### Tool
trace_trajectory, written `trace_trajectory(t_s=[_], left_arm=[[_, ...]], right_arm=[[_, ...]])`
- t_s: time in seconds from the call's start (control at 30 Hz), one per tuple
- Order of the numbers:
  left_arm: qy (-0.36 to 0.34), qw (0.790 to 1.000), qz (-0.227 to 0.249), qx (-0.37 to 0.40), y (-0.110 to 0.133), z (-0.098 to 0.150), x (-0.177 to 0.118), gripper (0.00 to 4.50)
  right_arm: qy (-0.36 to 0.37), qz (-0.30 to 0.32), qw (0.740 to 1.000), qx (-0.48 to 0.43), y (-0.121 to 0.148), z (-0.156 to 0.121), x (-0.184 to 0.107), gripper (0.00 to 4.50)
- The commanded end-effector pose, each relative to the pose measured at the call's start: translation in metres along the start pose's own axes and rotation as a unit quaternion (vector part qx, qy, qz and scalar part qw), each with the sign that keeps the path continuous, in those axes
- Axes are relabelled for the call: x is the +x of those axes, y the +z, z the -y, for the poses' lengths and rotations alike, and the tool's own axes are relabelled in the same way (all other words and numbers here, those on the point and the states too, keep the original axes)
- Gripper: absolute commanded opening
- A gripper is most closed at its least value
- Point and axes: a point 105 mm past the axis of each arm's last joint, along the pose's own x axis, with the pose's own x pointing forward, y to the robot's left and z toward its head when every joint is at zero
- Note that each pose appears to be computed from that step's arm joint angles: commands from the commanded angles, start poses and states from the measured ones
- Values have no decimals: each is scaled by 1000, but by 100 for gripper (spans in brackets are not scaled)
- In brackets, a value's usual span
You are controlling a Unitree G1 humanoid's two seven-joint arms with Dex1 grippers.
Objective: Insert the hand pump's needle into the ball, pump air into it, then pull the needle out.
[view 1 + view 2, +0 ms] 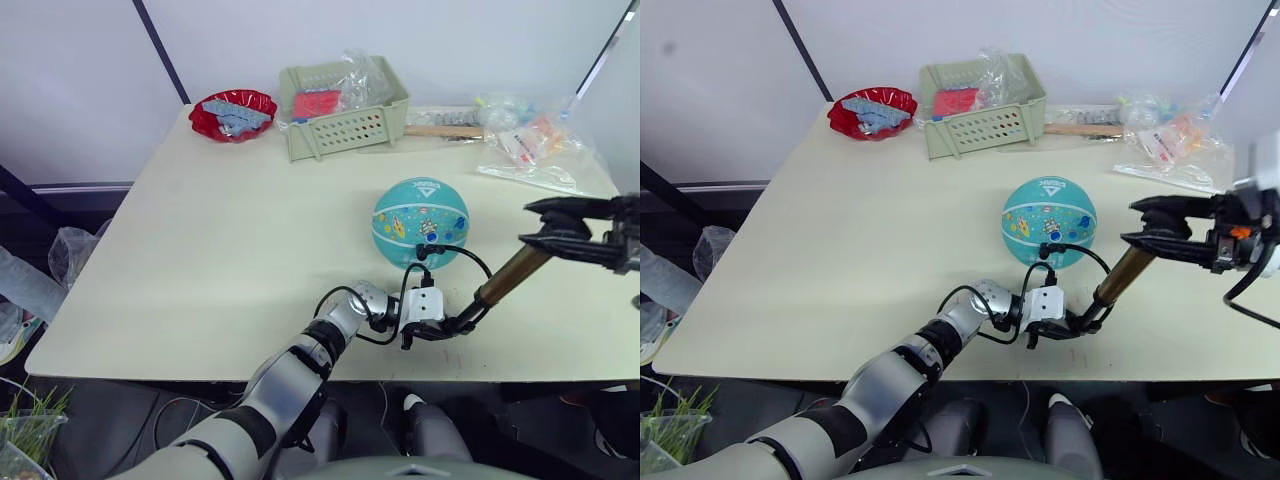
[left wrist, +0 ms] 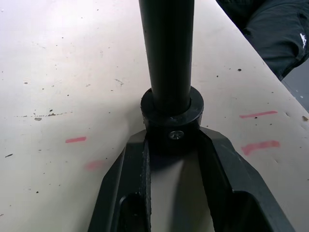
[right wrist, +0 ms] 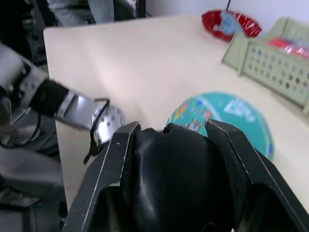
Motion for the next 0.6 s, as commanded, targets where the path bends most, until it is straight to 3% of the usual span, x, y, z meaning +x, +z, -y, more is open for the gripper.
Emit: trace_trajectory(t_s=[0.03, 0.2, 0.5, 0.6], left_arm=[[-31, 997, -66, -40, -37, 21, -2, 98], [-33, 996, -67, -38, -38, 22, -3, 98], [-31, 996, -69, -39, -39, 21, -4, 98], [-31, 996, -68, -41, -39, 21, -5, 98]], right_arm=[[-17, 14, 999, -37, 22, -1, -8, 163], [-14, -20, 999, -22, -3, -3, 0, 163], [22, -56, 998, 15, -83, -28, 34, 163], [-6, -63, 998, 20, -109, -27, 39, 163]])
